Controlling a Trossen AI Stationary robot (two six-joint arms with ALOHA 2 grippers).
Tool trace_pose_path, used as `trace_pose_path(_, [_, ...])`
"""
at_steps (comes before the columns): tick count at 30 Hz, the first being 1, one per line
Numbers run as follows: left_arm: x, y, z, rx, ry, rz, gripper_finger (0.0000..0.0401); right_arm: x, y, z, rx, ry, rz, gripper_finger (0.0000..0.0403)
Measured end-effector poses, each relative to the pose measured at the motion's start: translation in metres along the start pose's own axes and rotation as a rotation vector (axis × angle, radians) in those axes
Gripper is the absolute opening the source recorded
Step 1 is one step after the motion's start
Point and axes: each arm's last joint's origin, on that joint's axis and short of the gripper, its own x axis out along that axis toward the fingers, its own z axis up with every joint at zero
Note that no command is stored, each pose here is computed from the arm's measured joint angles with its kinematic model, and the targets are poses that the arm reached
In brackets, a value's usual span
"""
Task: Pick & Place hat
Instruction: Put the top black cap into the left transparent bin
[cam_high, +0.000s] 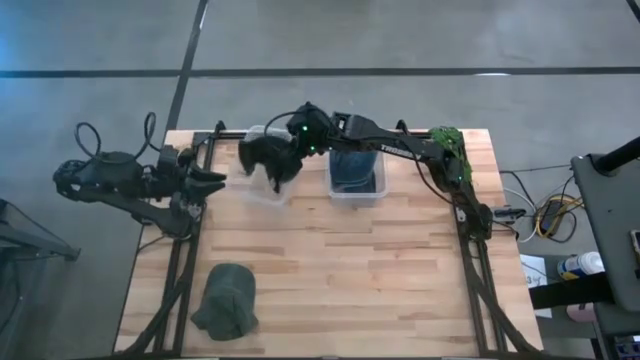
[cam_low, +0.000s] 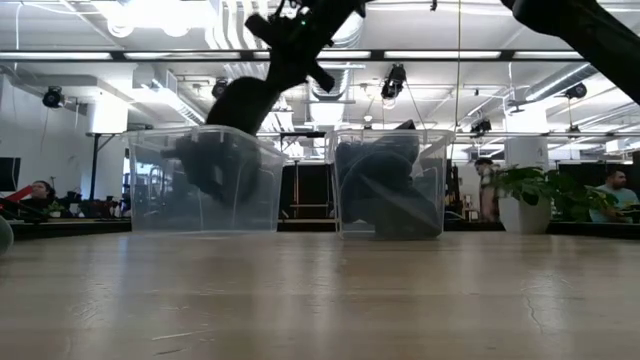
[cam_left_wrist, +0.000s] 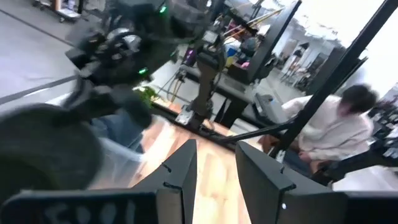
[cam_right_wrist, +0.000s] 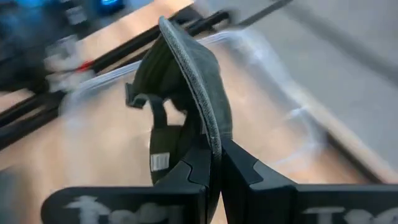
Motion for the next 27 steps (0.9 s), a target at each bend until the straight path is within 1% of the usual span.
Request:
trace_pose_path(3, [0.003,0.001,-0.005,0.014,0.045,0.023,0.0106,0.009,-0.003,-0.007,0.053,0.12,0.146,0.0013])
trace_pose_path(5, [0.007,0.001,-0.008,0.004,0.077,0.041,0.0106,0.015,-0.004,-0.014,0.074,0.195,0.199,0.0013])
trace_pose_path(7, [0.011,0.0,-0.009,-0.01,0.088,0.048,0.0106,0.016,-0.002,-0.017,0.077,0.239,0.251,0.0013])
trace_pose_path(9, [0.014,-0.001,-0.01,-0.012,0.098,0.053,0.0106,0.012,0.002,-0.017,0.098,0.273,0.341,0.0013])
trace_pose_path(12, [0.02,-0.003,-0.012,-0.005,0.115,0.063,0.0106,0.011,-0.003,-0.019,0.149,0.356,0.442,0.0013])
trace_pose_path(15, [0.027,-0.005,-0.015,0.005,0.139,0.075,0.0106,0.015,-0.011,-0.024,0.168,0.43,0.455,0.0013])
trace_pose_path(18, [0.033,-0.006,-0.019,0.004,0.17,0.09,0.0106,0.017,-0.012,-0.029,0.17,0.453,0.445,0.0013])
trace_pose_path(20, [0.036,-0.004,-0.025,0.001,0.226,0.117,0.0106,0.017,-0.011,-0.03,0.168,0.464,0.445,0.0013])
trace_pose_path(22, [0.037,0.0,-0.034,-0.011,0.317,0.18,0.0106,0.016,-0.01,-0.033,0.16,0.492,0.438,0.0013])
trace_pose_path(25, [0.036,0.009,-0.053,-0.112,0.475,0.308,0.0106,0.014,-0.01,-0.041,0.119,0.547,0.395,0.0013])
trace_pose_path(27, [0.038,0.014,-0.069,-0.19,0.577,0.358,0.0106,0.012,-0.009,-0.047,0.063,0.579,0.352,0.0013])
